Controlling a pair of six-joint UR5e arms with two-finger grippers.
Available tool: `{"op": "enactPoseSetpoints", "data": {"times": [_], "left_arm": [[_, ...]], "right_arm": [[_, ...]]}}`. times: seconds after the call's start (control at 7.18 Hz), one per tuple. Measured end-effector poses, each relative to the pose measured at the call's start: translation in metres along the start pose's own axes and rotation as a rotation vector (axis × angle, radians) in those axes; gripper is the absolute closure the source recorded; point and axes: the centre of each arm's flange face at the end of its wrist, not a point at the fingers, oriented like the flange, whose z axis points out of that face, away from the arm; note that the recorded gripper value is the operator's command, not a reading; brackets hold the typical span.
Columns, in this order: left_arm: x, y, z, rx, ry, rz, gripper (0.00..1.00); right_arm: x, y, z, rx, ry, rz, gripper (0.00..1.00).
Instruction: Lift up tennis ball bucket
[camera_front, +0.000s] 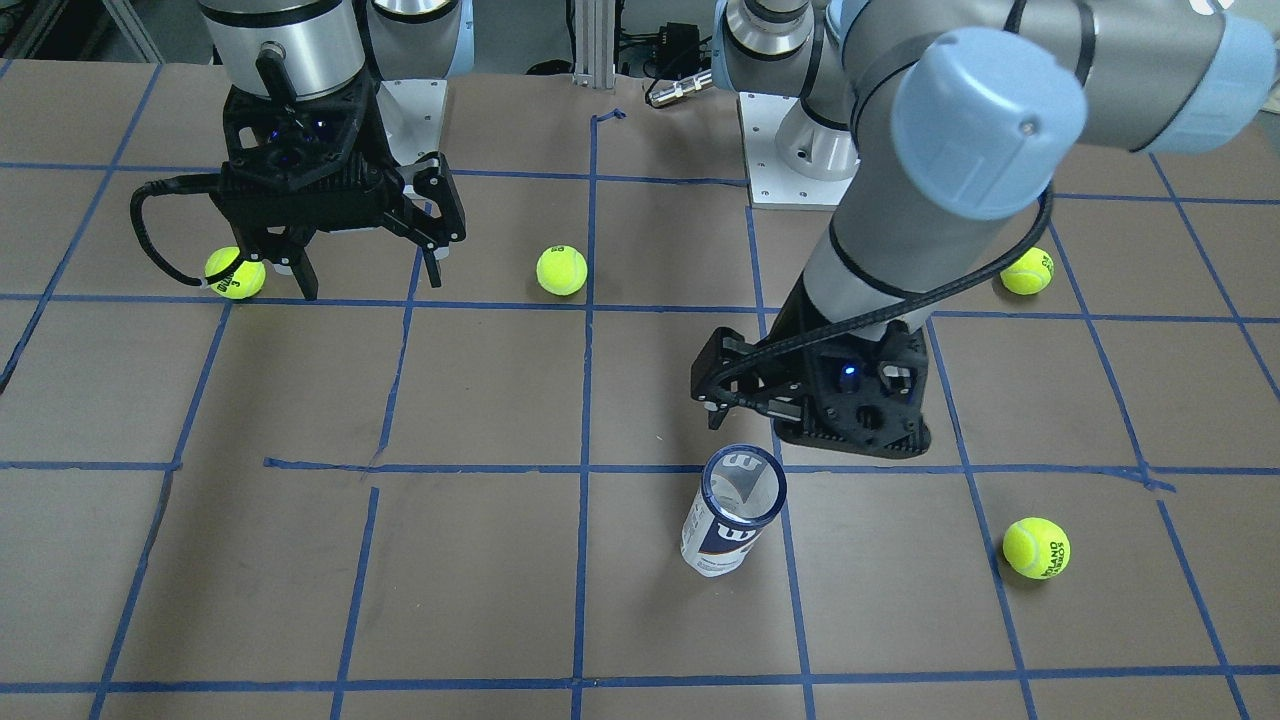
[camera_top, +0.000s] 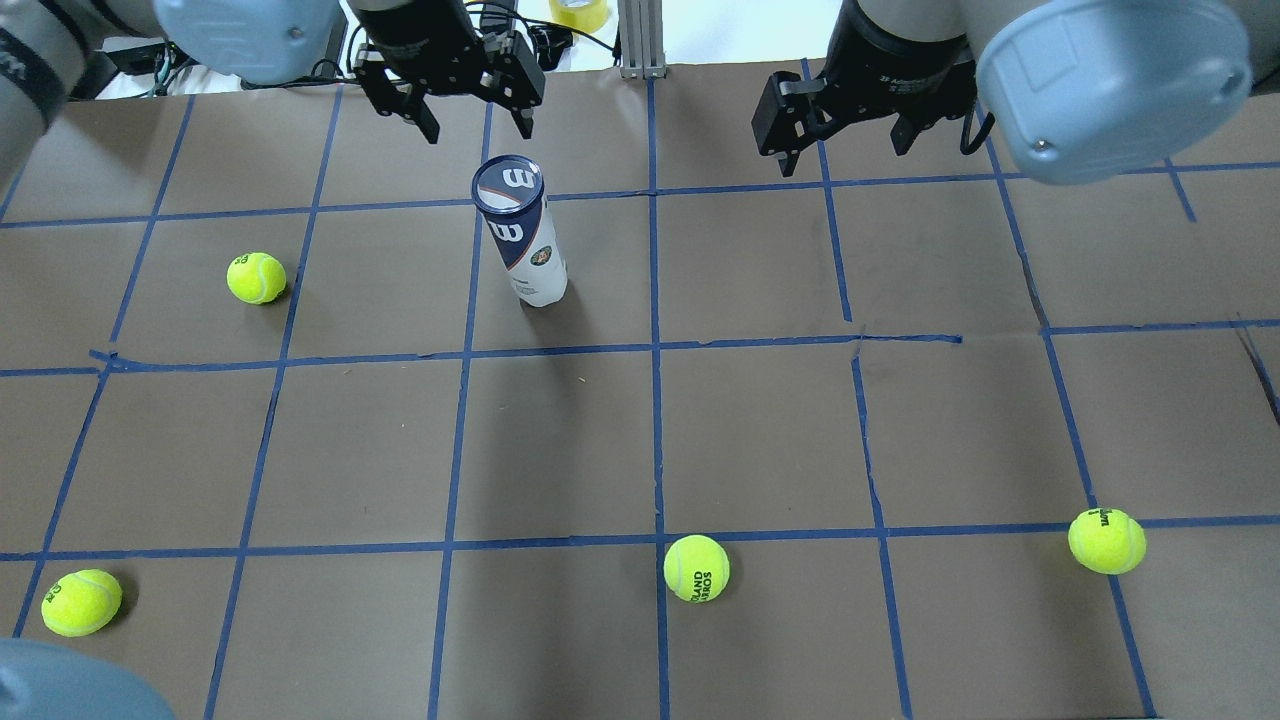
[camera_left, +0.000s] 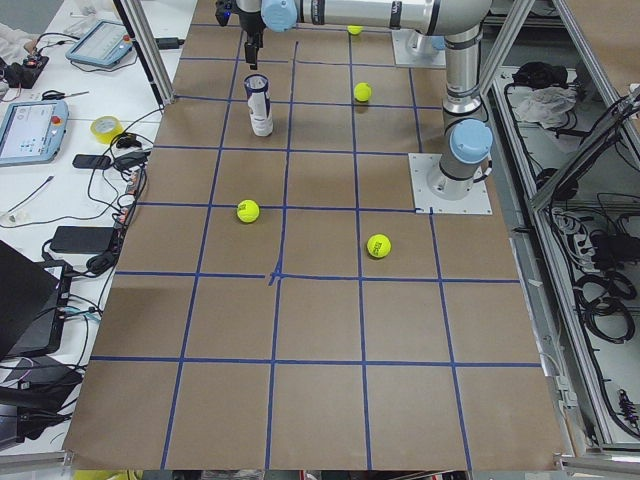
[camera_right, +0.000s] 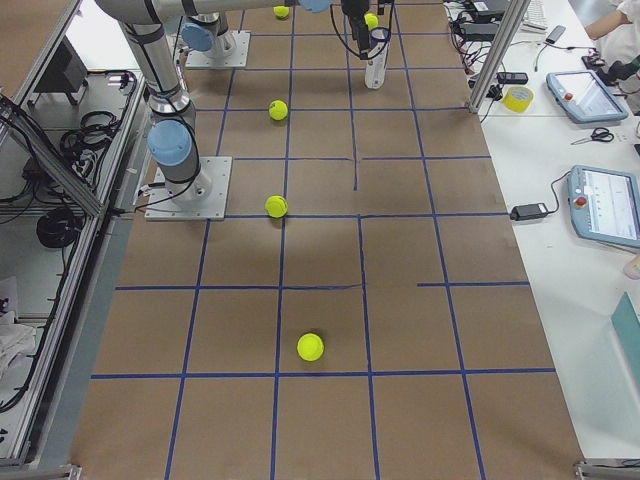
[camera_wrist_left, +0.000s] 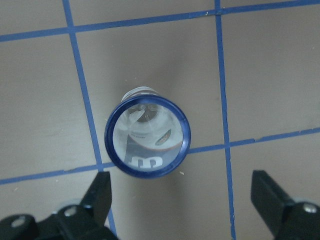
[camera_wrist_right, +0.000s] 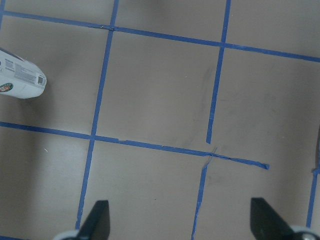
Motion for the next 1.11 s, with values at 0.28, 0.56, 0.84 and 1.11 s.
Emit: {"op": "enactPoseSetpoints", "data": {"times": [0.28,0.56,0.84,1.11], "left_arm": [[-0.054,0.029,-0.047,-0.011,-0.035,-0.017,0.0],[-0.095,0.065,-0.062,-0.03,-0.094,-0.037,0.0],[-0.113,0.093,-0.063,-0.034,-0.116,-0.045,0.0],[-0.111,0.108,-0.063,-0.033,-0.113,-0.055,0.0]], "right_arm": [[0.0,0.0,0.0,0.002,-0.001,-0.001,0.0],[0.001,-0.001,0.0,0.003,0.0,0.001,0.0],[0.006,-0.001,0.0,0.0,0.002,0.009,0.0],[0.008,-0.001,0.001,-0.003,0.003,0.013,0.0]]}}
